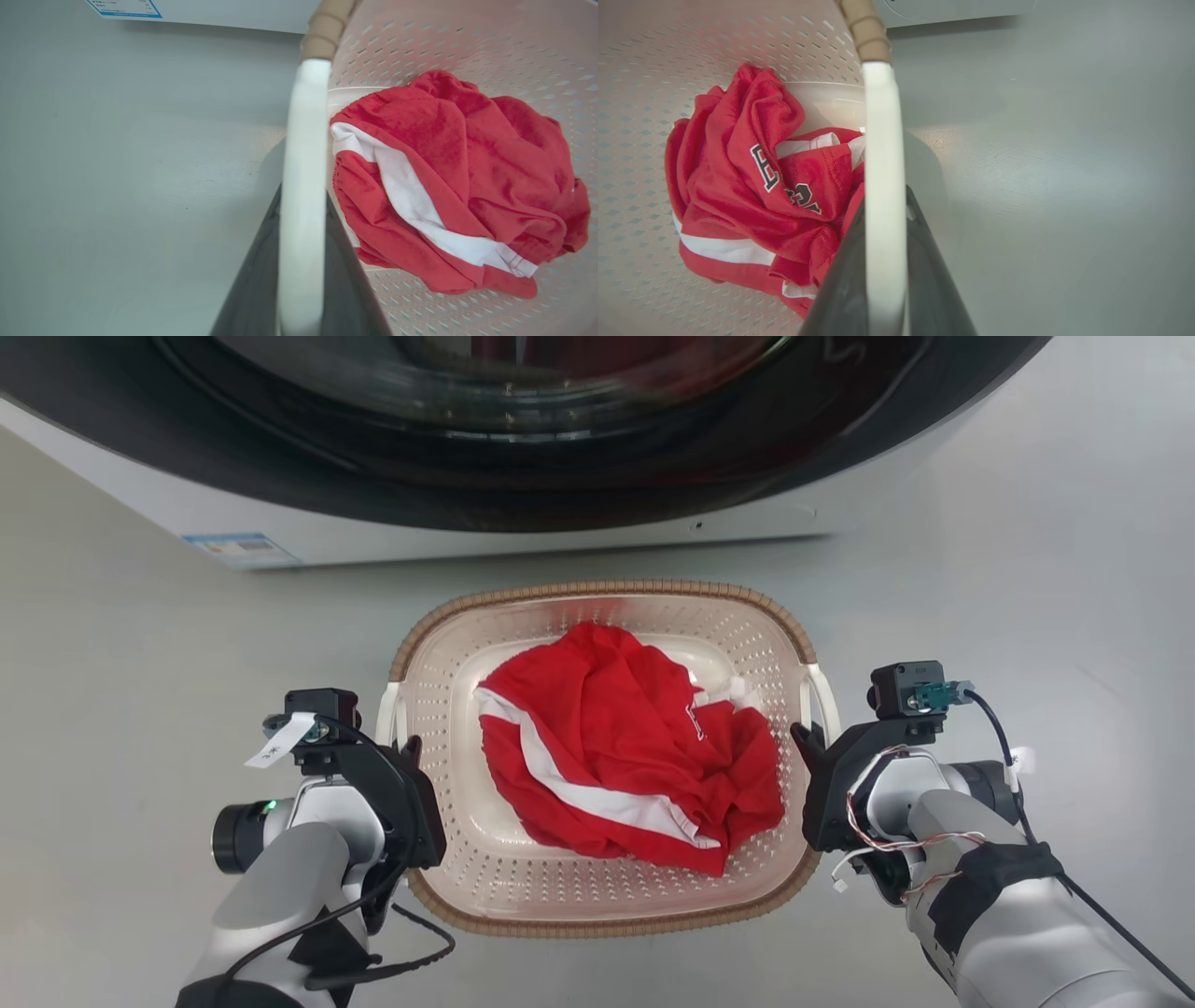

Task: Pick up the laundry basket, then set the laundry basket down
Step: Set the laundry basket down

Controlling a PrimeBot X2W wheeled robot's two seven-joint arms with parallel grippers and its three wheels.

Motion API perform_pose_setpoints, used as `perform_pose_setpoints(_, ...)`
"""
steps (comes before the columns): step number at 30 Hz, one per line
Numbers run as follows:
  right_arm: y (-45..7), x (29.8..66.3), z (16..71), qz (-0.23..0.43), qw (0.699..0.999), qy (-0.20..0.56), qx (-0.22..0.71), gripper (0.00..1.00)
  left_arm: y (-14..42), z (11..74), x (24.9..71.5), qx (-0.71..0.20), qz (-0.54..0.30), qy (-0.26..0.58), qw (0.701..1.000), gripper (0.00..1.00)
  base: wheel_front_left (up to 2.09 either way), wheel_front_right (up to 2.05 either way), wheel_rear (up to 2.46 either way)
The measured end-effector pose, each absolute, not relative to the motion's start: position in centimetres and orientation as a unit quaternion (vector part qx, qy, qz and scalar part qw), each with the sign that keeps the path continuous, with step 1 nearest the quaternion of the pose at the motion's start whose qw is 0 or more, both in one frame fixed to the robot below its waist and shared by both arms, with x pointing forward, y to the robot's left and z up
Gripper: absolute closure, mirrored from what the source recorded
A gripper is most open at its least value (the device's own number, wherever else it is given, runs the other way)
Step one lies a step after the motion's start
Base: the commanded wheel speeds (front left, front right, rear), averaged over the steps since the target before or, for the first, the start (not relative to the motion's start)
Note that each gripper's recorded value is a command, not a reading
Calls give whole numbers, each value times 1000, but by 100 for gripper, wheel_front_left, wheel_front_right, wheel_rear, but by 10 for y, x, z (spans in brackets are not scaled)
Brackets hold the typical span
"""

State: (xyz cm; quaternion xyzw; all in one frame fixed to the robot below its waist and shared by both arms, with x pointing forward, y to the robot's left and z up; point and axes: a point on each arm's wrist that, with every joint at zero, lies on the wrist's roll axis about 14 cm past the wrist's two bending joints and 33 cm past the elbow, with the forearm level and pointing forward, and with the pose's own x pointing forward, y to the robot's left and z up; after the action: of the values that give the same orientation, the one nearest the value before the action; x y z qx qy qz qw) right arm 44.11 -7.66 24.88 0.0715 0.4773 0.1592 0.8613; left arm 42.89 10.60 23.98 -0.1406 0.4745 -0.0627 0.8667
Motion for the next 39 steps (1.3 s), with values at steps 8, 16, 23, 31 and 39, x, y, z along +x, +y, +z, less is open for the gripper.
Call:
perform_pose_setpoints(8, -75, 442, 222, 166, 857, 484, 62, 100, 107, 215, 429, -137, -55, 481, 864, 100, 0, 0, 0)
perform_pose_setpoints(16, -75, 447, 196, 169, 859, 480, 62, 100, 108, 190, 432, -133, -48, 480, 866, 100, 0, 0, 0)
perform_pose_setpoints(23, -76, 444, 182, 173, 857, 482, 56, 100, 107, 178, 430, -136, -45, 479, 866, 100, 0, 0, 0)
perform_pose_setpoints(31, -75, 445, 168, 178, 856, 483, 55, 100, 109, 166, 428, -134, -42, 484, 864, 100, 0, 0, 0)
perform_pose_setpoints(39, -77, 440, 161, 173, 851, 492, 59, 100, 109, 159, 420, -141, -43, 497, 855, 100, 0, 0, 0)
